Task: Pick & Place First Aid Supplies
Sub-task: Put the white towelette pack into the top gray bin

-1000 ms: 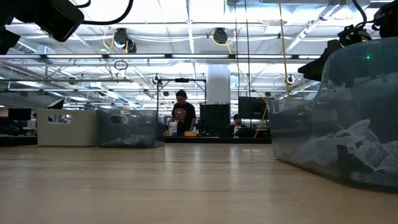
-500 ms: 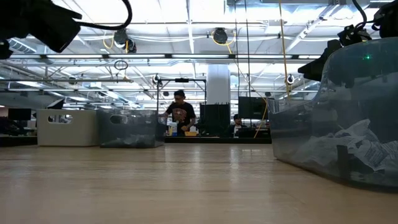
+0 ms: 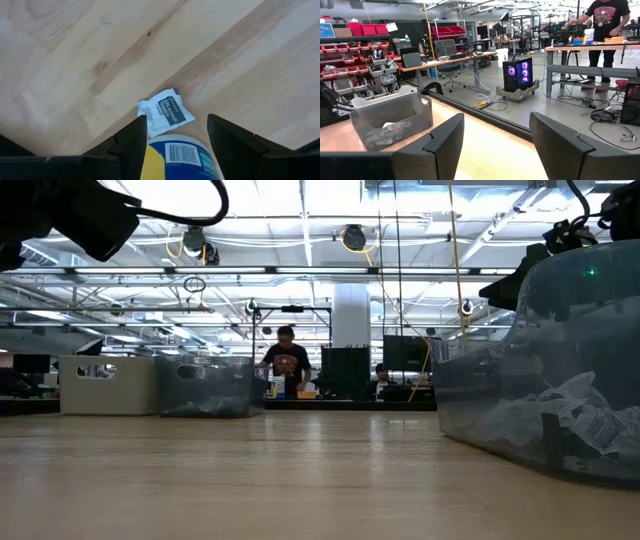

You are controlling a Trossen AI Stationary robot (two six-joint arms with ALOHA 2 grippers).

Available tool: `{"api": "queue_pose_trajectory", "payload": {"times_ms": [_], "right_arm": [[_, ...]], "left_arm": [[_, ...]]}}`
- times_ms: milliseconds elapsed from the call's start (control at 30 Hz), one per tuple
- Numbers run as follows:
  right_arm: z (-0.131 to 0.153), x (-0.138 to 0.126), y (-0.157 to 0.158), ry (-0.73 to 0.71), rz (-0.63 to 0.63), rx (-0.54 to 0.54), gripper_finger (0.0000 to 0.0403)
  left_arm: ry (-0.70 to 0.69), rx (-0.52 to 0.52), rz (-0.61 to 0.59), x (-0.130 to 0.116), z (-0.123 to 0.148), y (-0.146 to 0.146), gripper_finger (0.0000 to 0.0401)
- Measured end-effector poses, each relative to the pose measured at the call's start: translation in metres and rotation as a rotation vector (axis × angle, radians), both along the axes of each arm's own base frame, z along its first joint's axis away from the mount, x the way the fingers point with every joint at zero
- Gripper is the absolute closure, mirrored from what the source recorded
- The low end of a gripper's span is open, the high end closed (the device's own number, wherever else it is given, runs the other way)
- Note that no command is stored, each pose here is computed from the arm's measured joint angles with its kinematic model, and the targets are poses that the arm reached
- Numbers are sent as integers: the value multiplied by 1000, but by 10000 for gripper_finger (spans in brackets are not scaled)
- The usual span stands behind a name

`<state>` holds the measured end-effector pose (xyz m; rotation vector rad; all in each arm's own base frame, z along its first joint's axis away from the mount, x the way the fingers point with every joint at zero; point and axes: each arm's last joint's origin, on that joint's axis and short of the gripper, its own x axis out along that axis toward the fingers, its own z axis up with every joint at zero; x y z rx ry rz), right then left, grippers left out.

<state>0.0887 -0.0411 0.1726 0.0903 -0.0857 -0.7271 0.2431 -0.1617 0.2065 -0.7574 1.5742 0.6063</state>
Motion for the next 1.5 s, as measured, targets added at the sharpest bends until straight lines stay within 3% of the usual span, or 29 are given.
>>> {"api": "queue_pose_trajectory", "payload": {"times_ms": [167, 733, 967, 1100, 1333, 1500], "right_arm": [[0, 0, 0, 0, 0, 0, 181], [0, 0, 0, 0, -1, 0, 181], [0, 0, 0, 0, 0, 0, 181], [0, 0, 0, 0, 0, 0, 181], [0, 0, 0, 0, 0, 0, 183], [0, 0, 0, -1, 0, 0, 182]], "left_arm": [[5, -15, -7, 0, -2, -3, 190], [144, -20, -60, 13, -62, -26, 190], [145, -30, -61, 15, -68, -28, 192], [139, -33, -80, 16, -68, -29, 237], [144, -42, -90, 16, -69, -29, 378], [107, -57, -152, 18, -70, -29, 396]]}}
